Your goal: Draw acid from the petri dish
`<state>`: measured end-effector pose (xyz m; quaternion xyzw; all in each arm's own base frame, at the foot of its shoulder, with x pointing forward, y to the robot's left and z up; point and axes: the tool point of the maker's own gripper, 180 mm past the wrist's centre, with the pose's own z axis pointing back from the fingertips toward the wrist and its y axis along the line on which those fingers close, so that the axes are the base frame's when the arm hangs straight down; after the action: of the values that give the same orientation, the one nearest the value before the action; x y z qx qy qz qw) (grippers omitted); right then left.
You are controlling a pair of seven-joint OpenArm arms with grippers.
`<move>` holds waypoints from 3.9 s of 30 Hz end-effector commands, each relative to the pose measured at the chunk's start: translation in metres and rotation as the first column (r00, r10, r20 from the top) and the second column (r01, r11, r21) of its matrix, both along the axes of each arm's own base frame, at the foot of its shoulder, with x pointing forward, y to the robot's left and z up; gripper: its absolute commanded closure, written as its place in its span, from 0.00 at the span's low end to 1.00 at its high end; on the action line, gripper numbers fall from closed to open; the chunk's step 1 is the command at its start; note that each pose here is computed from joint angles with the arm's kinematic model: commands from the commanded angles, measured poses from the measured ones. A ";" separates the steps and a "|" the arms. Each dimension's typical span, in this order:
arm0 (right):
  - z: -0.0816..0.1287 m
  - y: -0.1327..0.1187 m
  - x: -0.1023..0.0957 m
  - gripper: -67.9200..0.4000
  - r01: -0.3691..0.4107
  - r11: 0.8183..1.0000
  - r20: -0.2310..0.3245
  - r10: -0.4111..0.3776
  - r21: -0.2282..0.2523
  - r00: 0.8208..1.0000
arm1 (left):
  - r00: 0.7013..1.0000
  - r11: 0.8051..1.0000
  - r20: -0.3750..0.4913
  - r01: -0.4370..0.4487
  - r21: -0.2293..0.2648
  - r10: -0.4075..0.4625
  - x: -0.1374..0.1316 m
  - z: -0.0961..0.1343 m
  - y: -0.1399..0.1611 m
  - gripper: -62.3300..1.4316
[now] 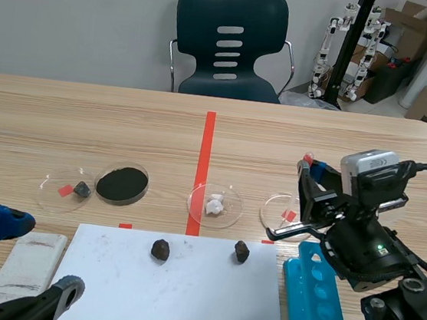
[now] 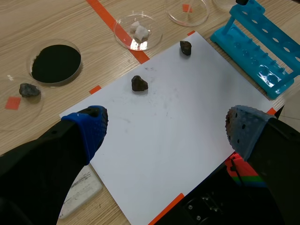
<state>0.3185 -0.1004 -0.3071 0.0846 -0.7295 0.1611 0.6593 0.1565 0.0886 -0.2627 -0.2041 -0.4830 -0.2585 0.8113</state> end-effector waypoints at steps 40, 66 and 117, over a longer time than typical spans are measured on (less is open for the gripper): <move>0.012 -0.002 0.008 0.89 0.002 1.000 0.032 -0.002 0.002 0.999 | 1.000 1.000 0.027 0.002 -0.029 -0.001 0.002 0.011 -0.005 0.15; 0.011 -0.001 0.007 0.89 -0.002 1.000 0.033 0.002 -0.004 0.999 | 1.000 1.000 0.027 0.002 -0.029 -0.001 0.002 0.011 -0.005 0.15; 0.071 0.009 -0.021 0.89 -0.063 0.996 0.085 0.068 -0.058 0.994 | 1.000 1.000 0.027 0.002 -0.029 -0.001 0.002 0.011 -0.005 0.15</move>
<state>0.2987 -0.0852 -0.2452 0.0905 -0.7407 0.2077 0.6325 0.1564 0.0886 -0.2627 -0.2042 -0.4829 -0.2584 0.8114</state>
